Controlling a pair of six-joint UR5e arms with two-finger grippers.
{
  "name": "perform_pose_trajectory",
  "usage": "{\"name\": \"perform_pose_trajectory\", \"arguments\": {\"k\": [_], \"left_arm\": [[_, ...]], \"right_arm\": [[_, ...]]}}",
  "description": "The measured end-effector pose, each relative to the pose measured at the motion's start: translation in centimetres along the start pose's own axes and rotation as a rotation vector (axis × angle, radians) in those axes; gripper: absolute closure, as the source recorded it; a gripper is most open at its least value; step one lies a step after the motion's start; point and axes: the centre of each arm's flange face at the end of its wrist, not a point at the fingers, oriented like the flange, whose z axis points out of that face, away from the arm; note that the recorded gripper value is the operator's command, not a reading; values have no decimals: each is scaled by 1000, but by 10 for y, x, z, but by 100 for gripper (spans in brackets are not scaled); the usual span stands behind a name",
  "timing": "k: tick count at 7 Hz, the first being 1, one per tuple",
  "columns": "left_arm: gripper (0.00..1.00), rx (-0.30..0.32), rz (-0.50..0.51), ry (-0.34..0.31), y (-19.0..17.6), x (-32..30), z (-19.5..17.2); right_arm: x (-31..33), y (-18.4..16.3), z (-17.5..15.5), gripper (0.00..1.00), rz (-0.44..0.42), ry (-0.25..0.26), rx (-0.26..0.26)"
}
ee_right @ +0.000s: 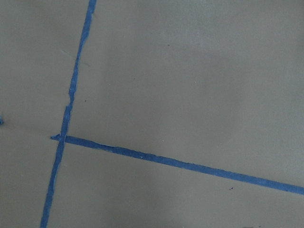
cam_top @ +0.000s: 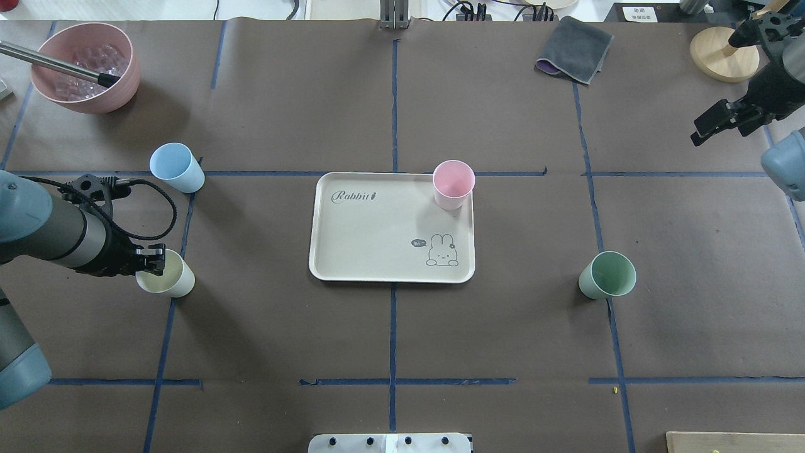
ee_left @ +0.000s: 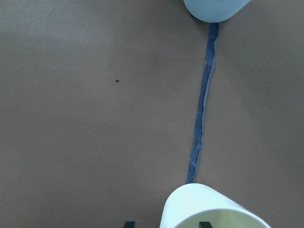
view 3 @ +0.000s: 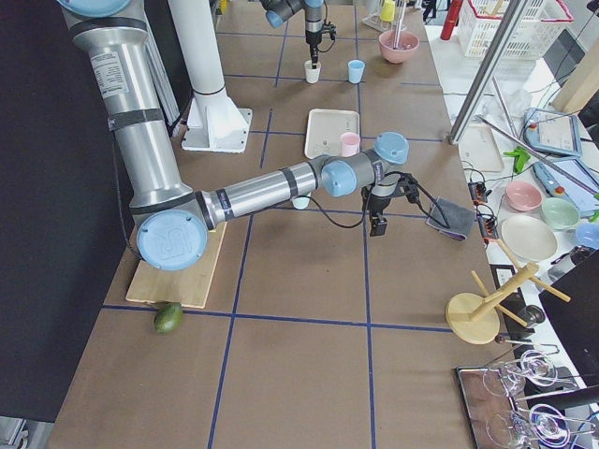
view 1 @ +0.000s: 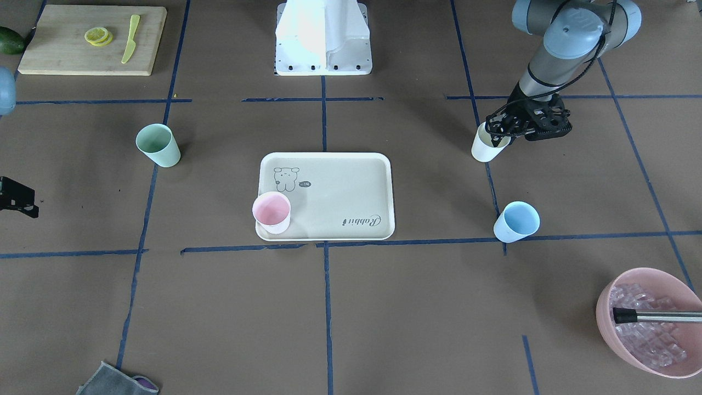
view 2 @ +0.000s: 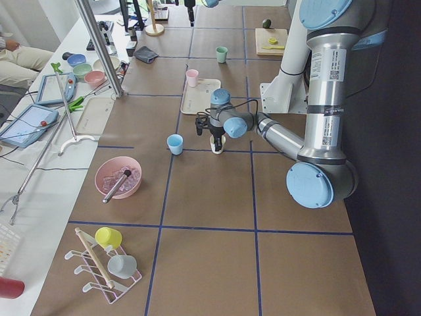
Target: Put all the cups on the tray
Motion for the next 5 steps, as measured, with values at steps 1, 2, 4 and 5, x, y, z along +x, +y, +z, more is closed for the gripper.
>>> {"name": "perform_pose_trajectory", "arguments": {"k": [1,2,4,5], "left_arm": [[100,-7,2,19,2,10,-9],[100,-11,-17,45,2,33,-25],[100,-12,-148,79,-2,127,-59],[100,-3,-200,72,12,177,-63]], "right_arm": [[0,0,0,1,0,0,1],[-1,-1,-1,1,-1,0,1],[-1,-1,-1,1,-1,0,1],[-1,-1,-1,1,0,0,1]]}}
